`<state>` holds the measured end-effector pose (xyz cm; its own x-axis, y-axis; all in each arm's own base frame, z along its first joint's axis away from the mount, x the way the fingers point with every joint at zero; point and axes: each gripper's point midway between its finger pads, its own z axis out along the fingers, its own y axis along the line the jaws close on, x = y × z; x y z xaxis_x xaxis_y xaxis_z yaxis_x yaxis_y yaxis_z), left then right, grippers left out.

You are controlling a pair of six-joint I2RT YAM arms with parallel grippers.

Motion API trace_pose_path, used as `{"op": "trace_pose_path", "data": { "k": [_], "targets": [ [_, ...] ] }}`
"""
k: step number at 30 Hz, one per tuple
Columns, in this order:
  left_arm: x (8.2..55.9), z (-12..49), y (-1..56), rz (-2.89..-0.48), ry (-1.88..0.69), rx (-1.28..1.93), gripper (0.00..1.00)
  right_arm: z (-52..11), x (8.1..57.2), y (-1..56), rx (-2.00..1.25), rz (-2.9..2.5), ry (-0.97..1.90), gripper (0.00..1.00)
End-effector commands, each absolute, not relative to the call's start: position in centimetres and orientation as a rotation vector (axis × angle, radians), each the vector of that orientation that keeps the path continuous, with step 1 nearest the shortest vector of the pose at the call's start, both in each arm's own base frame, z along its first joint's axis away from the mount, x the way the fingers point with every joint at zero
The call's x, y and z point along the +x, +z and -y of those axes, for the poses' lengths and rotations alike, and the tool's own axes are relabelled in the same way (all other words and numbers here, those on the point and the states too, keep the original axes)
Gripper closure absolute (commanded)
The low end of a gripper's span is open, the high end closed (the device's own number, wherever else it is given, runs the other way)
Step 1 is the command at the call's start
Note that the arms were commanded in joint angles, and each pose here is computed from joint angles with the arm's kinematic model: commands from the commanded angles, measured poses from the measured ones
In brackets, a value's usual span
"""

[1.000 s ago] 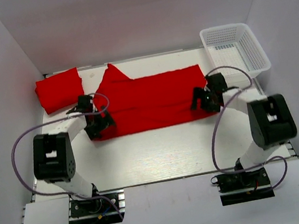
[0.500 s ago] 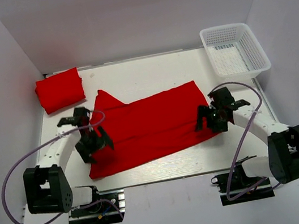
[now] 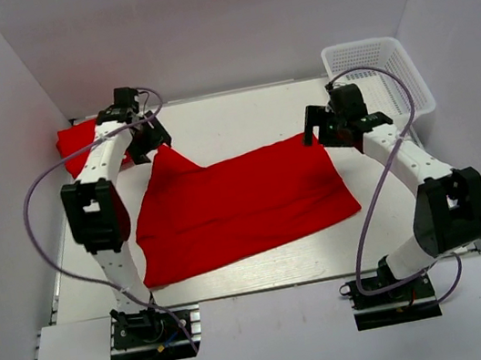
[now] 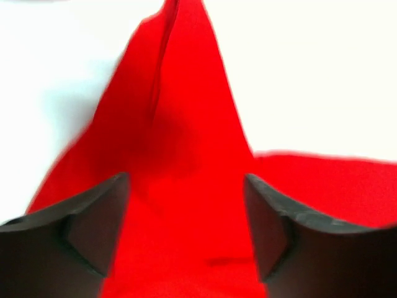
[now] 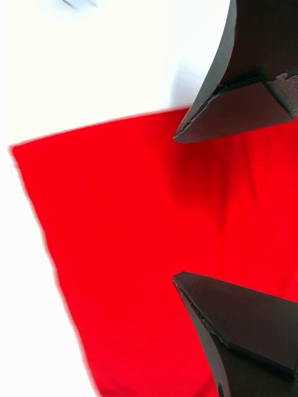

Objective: Fold and stack the t-shirts
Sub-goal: Grap the side of the flattened tshirt furthest away from the robot with both arms

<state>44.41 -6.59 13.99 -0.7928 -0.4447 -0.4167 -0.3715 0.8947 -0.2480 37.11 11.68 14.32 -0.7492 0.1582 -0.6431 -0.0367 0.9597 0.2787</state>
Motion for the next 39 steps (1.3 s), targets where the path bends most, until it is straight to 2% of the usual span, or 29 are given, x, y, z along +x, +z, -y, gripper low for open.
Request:
{"op": "trace_pose_path", "data": {
  "k": [1,6,15,23,27,33,37,39],
  "targets": [
    [47.6,5.8,13.0,-2.595,-0.144,-0.579,0.2,-10.5,41.3,16.4,0.142,-2.288,0.251,0.1],
    [50.0,5.8,8.8,-2.662,-0.107,-0.563,0.35,-10.3,44.1,16.0,0.165,-2.291,0.199,0.1],
    [50.0,4.7,6.0,-2.667,-0.017,-0.568,0.36,-10.8,46.6,13.4,0.178,-2.359,0.189,0.1],
    [49.8,5.0,3.1,-2.708,-0.027,-0.569,0.5,-11.0,48.4,13.1,0.187,-2.366,0.199,0.1],
    [50.1,5.9,2.7,-2.705,-0.095,-0.557,0.52,-11.1,48.9,12.2,0.181,-2.39,0.193,0.1],
    [50.5,6.1,2.4,-2.7,-0.141,-0.573,0.68,-11.1,49.7,11.8,0.182,-2.394,0.198,0.1],
    [51.5,6.3,3.6,-2.667,-0.167,-0.563,0.85,-11.2,49.8,11.0,0.17,-2.411,0.191,0.1],
    [51.5,6.5,3.6,-2.669,-0.179,-0.561,0.9,-11.1,49.9,10.8,0.166,-2.416,0.187,0.1]
  ]
}}
